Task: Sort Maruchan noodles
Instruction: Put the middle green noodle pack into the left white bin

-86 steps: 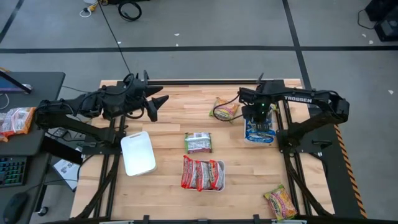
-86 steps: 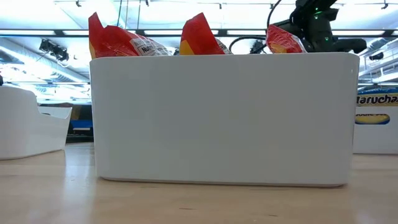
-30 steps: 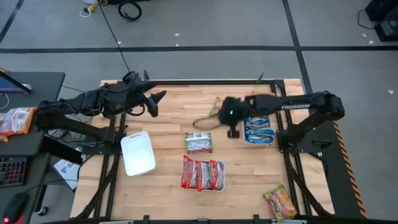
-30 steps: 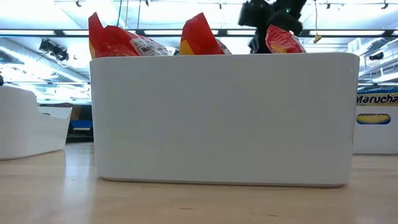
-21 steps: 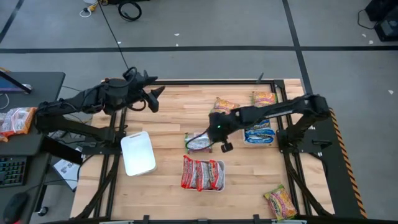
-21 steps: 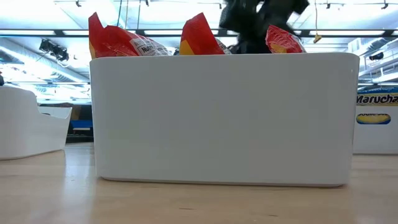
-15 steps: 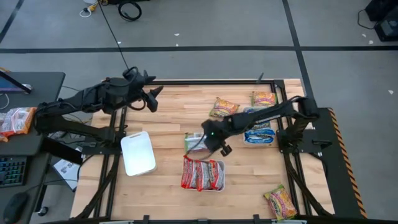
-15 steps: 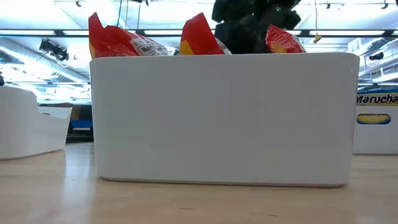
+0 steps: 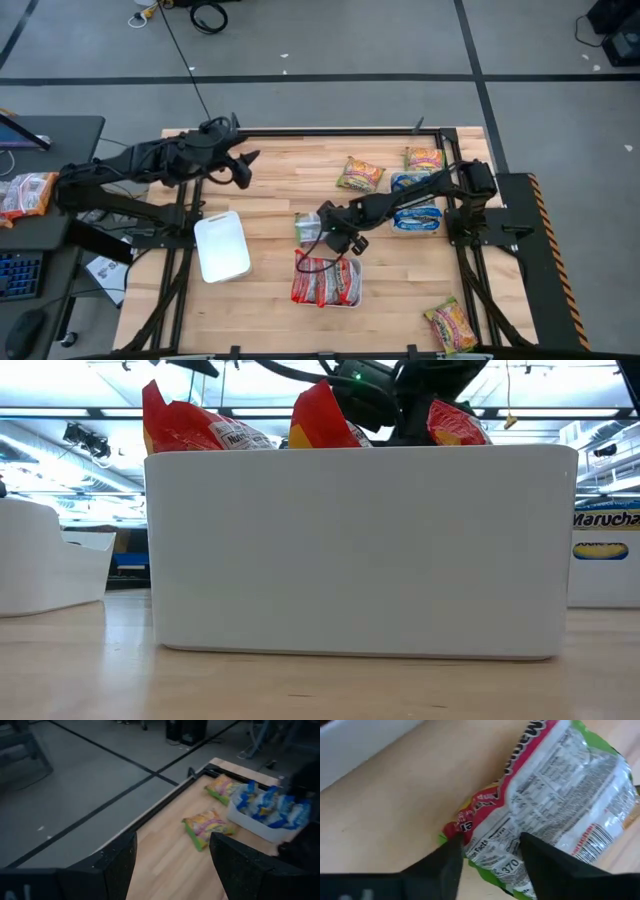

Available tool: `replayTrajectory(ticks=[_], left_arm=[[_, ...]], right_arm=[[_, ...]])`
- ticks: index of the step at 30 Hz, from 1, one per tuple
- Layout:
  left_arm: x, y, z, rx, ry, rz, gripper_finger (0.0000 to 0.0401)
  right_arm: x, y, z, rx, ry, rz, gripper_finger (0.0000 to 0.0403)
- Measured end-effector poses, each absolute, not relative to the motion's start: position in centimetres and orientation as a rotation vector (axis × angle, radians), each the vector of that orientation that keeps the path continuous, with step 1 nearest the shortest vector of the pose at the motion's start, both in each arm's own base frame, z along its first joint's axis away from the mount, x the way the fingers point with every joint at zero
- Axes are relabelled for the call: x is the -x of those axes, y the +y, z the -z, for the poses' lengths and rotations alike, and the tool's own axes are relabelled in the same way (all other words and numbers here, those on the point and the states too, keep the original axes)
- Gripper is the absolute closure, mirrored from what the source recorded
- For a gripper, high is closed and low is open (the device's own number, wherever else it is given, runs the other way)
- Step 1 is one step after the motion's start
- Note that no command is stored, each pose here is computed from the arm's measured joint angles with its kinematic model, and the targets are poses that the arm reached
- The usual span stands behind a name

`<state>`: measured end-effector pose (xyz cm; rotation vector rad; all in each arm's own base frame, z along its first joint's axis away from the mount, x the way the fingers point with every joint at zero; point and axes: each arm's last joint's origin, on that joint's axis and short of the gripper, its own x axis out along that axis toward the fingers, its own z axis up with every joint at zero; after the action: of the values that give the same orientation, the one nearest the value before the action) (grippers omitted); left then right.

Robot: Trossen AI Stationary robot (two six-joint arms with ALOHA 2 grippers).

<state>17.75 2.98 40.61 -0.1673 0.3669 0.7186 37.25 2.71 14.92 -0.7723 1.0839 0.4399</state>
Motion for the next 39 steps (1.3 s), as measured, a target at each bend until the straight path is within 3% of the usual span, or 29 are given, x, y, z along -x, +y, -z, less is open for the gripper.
replayTrajectory(ticks=[8, 17, 22, 28, 32, 39], left_arm=[[-17.9, 2.1, -40.6, 0.159, 0.366, -0.672, 0.0148], [-18.3, 2.2, -41.5, 0.133, 0.289, -0.653, 0.0148], [-18.7, 2.1, -42.5, 0.101, 0.206, -0.59, 0.0148], [-19.9, 3.1, -42.5, 0.124, 0.203, -0.358, 0.0147], [-21.6, 5.0, -40.6, 0.119, 0.333, -0.359, 0.0145], [-26.7, 6.6, -37.4, -0.199, 0.473, -0.268, 0.0126]], right_arm=[[-37.1, 0.8, -16.5, 0.574, 1.088, -0.303, 0.0384], [-34.3, -7.2, -26.8, -0.088, 0.804, -0.172, 0.0396], [-31.4, -11.5, -30.0, -0.391, 0.673, -0.136, 0.0396], [-29.9, -13.1, -31.5, -0.48, 0.593, -0.162, 0.0396], [-30.0, -13.1, -31.6, -0.486, 0.575, -0.174, 0.0396], [-30.4, -12.8, -31.4, -0.52, 0.59, -0.152, 0.0396]])
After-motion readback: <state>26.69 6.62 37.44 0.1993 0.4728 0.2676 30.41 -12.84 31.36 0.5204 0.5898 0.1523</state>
